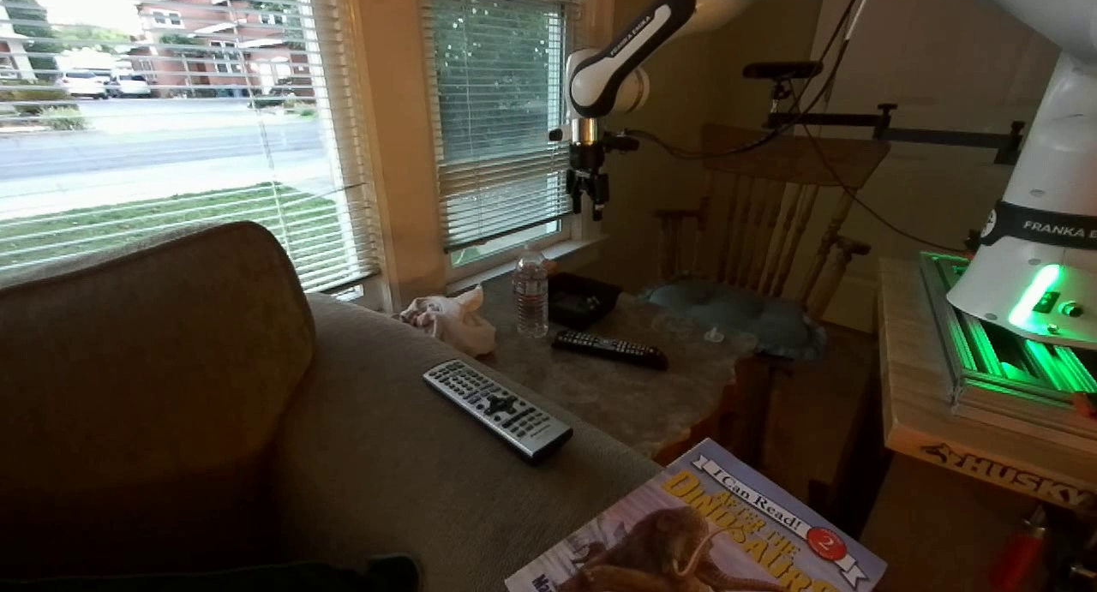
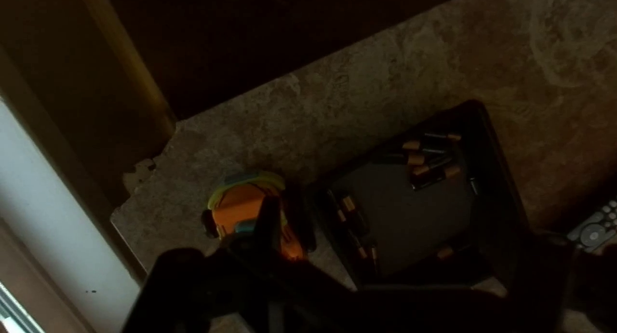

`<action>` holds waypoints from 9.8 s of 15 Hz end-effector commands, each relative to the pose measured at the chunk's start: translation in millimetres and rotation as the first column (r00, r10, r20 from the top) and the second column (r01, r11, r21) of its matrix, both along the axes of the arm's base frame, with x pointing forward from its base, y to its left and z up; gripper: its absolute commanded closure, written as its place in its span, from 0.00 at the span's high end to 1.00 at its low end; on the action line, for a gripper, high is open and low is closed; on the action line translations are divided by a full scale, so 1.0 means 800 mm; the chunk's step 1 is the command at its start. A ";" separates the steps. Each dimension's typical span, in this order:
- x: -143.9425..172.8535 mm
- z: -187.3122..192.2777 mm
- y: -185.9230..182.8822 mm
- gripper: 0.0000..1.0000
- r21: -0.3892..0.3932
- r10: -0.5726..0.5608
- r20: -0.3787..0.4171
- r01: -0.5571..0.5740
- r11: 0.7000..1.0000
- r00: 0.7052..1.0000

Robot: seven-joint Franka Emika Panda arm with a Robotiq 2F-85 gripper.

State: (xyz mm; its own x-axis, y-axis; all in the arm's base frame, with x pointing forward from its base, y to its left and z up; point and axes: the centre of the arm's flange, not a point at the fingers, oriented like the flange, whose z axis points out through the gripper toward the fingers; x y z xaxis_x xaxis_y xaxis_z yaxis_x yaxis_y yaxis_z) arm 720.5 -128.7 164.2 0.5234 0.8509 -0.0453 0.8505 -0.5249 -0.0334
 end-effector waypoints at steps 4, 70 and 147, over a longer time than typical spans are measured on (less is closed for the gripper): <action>0.010 -0.003 -0.006 1.00 -0.018 0.054 0.031 -0.054 0.998 0.998; 0.089 -0.185 -0.034 1.00 0.038 0.447 0.271 -0.473 0.880 0.853; 0.065 -0.161 -0.020 1.00 0.026 0.582 0.373 -0.635 0.772 0.723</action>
